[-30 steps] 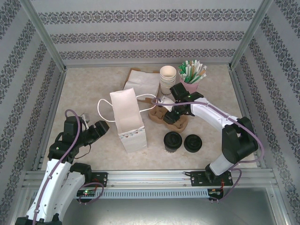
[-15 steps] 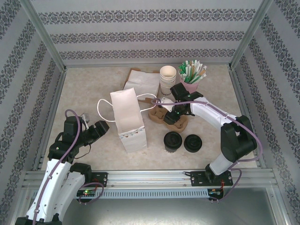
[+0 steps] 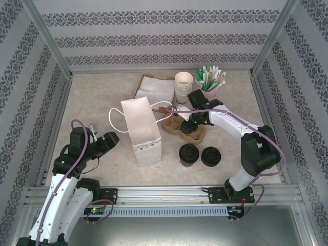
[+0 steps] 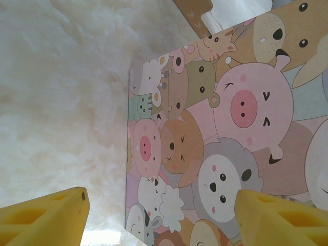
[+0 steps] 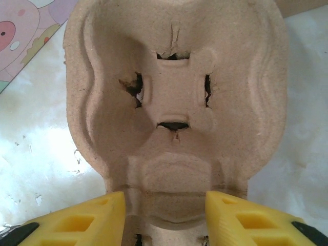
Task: Pack the takeout coffee
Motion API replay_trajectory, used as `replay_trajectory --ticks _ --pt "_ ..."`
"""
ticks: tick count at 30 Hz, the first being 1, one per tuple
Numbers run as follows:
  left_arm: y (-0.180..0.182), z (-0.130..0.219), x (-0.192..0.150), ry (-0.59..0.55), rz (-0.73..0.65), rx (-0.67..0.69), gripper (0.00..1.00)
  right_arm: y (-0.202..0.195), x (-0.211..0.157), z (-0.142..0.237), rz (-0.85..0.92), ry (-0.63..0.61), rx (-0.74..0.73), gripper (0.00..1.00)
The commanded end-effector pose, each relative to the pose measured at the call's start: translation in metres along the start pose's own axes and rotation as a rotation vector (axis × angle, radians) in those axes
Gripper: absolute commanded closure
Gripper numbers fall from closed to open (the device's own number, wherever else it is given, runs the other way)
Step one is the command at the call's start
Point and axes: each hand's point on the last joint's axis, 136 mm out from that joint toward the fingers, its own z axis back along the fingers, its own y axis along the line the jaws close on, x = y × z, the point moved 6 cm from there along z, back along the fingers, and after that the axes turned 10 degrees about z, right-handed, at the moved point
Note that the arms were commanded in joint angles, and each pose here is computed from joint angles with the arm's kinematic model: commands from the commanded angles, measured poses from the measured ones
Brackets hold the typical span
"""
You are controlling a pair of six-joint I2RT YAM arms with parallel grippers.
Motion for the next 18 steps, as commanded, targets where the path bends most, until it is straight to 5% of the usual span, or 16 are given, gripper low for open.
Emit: replay_trajectory --ticks 1,18 --pt "-0.006 0.005 -0.001 0.003 -0.022 -0.009 0.24 -0.004 0.003 0.005 0.02 -0.03 -0.005 0.54" --pt "-0.006 0.005 0.0 0.001 -0.019 -0.013 0.24 -0.004 -0.006 -0.011 0.042 0.037 0.02 0.55"
